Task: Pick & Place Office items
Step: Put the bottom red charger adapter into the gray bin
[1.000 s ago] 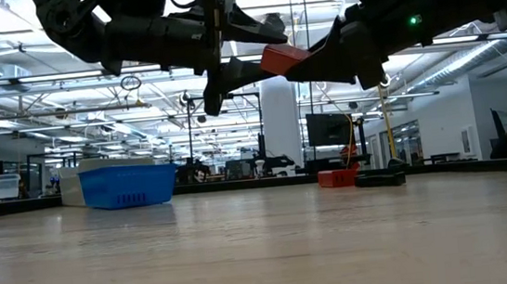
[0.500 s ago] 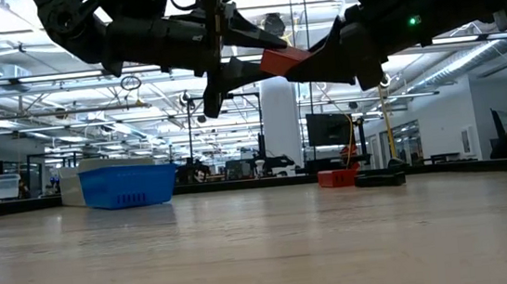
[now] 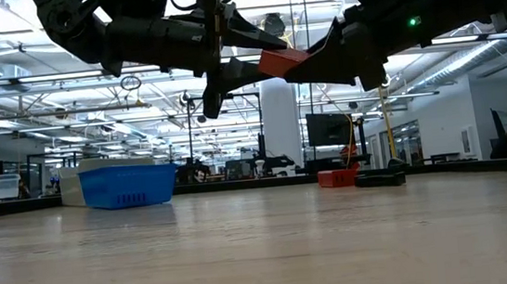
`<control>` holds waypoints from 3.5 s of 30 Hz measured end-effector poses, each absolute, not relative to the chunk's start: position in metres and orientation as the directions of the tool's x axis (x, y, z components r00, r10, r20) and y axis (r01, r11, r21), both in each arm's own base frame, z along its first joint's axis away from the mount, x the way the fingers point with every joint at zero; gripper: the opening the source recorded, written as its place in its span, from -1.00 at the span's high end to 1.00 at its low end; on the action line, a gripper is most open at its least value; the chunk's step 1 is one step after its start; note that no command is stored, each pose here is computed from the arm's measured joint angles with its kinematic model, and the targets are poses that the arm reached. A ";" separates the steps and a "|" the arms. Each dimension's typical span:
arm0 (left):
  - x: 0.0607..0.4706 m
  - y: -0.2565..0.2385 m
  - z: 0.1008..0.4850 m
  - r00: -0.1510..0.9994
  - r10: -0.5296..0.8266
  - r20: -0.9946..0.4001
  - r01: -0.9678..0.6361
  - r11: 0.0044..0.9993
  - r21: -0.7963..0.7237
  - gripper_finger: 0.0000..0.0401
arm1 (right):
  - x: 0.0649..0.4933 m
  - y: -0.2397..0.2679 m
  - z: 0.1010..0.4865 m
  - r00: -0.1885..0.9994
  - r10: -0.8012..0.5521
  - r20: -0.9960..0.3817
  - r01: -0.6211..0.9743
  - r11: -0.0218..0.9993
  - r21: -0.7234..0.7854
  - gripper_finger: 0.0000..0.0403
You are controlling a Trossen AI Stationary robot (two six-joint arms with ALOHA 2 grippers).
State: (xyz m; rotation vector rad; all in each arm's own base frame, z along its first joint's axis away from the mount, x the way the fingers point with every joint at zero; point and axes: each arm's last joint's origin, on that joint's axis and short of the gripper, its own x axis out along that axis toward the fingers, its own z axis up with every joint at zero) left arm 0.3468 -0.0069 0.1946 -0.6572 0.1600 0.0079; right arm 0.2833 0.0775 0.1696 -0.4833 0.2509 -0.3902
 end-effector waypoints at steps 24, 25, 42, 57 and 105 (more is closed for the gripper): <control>0.347 -0.007 0.195 0.988 -0.042 -0.150 -0.059 0.792 -0.607 0.25 | 0.283 0.078 0.170 0.898 -0.418 -0.141 0.302 0.816 -0.494 -0.08; 0.347 -0.007 0.195 0.988 -0.042 -0.150 -0.059 0.793 -0.607 0.25 | 0.283 0.078 0.170 0.898 -0.417 -0.141 0.301 0.816 -0.494 -0.08; 0.347 -0.007 0.194 0.987 -0.038 -0.153 -0.055 0.826 -0.561 0.28 | 0.283 0.078 0.170 0.898 -0.417 -0.142 0.299 0.814 -0.498 -0.12; 0.347 -0.002 0.198 0.991 0.027 -0.128 -0.066 0.947 -0.313 0.38 | 0.282 0.076 0.176 0.891 -0.437 -0.122 0.388 0.874 -0.293 -0.35; 0.188 -0.016 0.237 0.933 0.355 -0.058 -0.356 0.934 -0.010 0.38 | 0.263 0.073 0.203 0.922 -0.340 -0.184 0.325 0.940 -0.104 -0.32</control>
